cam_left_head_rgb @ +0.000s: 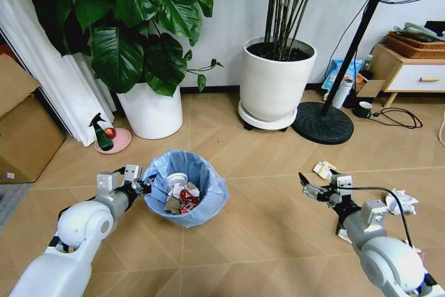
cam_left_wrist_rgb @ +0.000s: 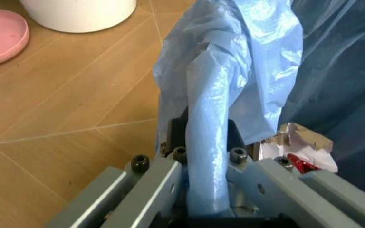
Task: Pick up the trash bin and place the garbage on the floor into it.
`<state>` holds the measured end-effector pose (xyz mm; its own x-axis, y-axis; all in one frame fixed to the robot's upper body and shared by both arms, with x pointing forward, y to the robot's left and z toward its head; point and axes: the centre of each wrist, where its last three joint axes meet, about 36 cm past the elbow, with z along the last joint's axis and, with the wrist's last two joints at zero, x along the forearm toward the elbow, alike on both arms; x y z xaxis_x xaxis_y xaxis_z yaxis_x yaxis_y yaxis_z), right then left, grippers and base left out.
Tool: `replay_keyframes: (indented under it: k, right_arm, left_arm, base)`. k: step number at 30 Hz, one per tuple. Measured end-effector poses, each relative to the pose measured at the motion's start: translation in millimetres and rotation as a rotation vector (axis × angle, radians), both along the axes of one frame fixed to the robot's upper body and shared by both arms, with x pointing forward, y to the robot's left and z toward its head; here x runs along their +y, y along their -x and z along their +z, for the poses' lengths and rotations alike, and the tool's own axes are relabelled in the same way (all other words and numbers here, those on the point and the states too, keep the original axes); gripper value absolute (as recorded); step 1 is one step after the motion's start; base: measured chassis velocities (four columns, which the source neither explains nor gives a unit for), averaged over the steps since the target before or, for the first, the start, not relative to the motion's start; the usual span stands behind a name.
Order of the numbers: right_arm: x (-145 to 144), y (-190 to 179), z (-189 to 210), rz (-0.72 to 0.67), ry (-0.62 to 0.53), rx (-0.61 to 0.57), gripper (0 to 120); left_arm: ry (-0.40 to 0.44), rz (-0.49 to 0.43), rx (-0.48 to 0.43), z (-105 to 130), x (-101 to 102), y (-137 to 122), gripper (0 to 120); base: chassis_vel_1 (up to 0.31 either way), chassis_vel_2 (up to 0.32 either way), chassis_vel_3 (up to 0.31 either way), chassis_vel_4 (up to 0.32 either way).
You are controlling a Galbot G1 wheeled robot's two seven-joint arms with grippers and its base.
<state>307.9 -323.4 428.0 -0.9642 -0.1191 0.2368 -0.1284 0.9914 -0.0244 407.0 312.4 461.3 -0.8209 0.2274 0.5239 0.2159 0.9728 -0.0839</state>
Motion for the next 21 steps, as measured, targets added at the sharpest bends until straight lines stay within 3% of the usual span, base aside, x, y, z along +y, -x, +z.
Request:
replay_keyframes:
  k: [21]
  right_arm:
    - [3.7, 8.9, -5.9, -0.010, -0.014, 0.006, 100]
  left_arm:
    - [0.003, -0.001, -0.002, 0.0, -0.1, -0.9, 0]
  base:
    - [0.062, -0.064, -0.060, 0.064]
